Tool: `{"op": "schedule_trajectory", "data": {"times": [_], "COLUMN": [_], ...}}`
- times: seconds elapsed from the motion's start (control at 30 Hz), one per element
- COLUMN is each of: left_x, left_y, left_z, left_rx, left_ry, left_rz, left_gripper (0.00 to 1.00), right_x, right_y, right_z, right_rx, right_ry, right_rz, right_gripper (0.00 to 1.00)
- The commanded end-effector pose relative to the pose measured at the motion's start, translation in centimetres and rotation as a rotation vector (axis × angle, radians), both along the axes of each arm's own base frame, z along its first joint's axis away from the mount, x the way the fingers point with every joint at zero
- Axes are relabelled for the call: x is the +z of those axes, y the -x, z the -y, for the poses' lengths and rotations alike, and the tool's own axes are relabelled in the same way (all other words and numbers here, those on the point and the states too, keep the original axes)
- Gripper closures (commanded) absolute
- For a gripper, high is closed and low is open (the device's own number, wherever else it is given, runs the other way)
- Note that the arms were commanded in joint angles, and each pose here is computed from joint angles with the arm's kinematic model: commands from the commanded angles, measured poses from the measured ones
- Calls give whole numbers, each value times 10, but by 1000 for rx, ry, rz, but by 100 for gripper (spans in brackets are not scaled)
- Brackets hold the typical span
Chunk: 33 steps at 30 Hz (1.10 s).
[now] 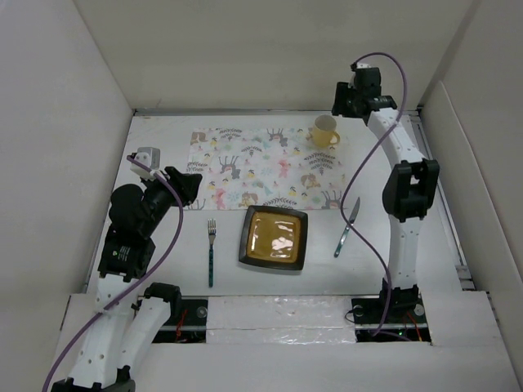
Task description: Set the dinner table for one person
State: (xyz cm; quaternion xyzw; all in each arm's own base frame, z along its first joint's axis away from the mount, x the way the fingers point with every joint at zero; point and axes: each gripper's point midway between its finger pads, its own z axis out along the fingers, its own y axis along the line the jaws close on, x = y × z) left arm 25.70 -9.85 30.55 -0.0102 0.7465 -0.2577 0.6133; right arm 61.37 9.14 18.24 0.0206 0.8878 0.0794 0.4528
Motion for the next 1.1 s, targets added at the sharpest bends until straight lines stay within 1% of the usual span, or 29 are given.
{"op": "schedule_trajectory", "data": {"times": [0.0,0.03,0.07,0.1,0.13,0.17,0.2,0.23,0.3,0.33,0.37,0.4,0.43,0.47,0.5,0.53,0.57,0.6,0.63,0.67,0.73,0.77,0.83,0.87,0.9,1.07], "left_x": [10,9,9,11,12,15,15,14,14,16,17,15,13,12,15,15,16,17,16,16,17,17,14,14,14,12], "left_y": [1,1,1,2,3,4,4,4,4,5,5,4,4,3,5,5,6,6,5,5,6,6,4,4,5,3], "left_z": [2,2,2,2,1,0,-2,-3,-2,0,0,1,1,1,3,3,2,1,0,0,1,1,1,1,2,0], "left_rx": [-16,-16,-13,-15,-15,-9,4,10,4,-5,-8,-11,-10,-13,-24,-24,-21,-18,-9,-7,-14,-14,-11,-14,-17,-4], "left_ry": [9,8,7,9,10,10,11,10,10,12,13,12,11,10,13,13,13,13,12,12,15,15,13,12,14,12], "left_rz": [49,45,45,51,57,65,64,61,61,67,72,63,58,54,62,62,67,72,67,66,71,73,61,61,63,58], "left_gripper": [65,66,67,72,85,93,99,100,100,100,100,100,96,91,82,79,77,75,74,74,73,73,73,73,73,72], "right_x": [155,122,125,173,120,113,148,90,67,61,22,2,-10,-11,-51,-52,-52,-72,-76,-86,-99,-99,-117,-120,-119,-143], "right_y": [28,42,56,81,103,121,145,174,207,232,255,273,288,308,343,344,362,378,384,393,405,404,409,411,408,413], "right_z": [-7,-5,-11,-18,-25,-39,-50,-70,-92,-109,-112,-112,-113,-118,-113,-113,-121,-118,-116,-114,-117,-120,-123,-127,-133,-149], "right_rx": [43,43,56,78,102,146,192,241,291,338,360,367,376,398,402,402,436,439,431,407,421,415,421,428,445,478], "right_ry": [-67,-62,-71,-107,-121,-181,-227,-244,-286,-301,-301,-292,-290,-309,-311,-311,-354,-344,-341,-343,-358,-382,-377,-397,-417,-473], "right_rz": [345,284,304,432,347,353,481,378,358,344,253,184,153,146,35,34,16,-46,-63,-113,-148,-146,-196,-217,-205,-271], "right_gripper": [42,44,50,69,81,91,100,100,100,100,100,100,100,97,70,69,59,45,40,36,34,34,34,35,36,36]}}
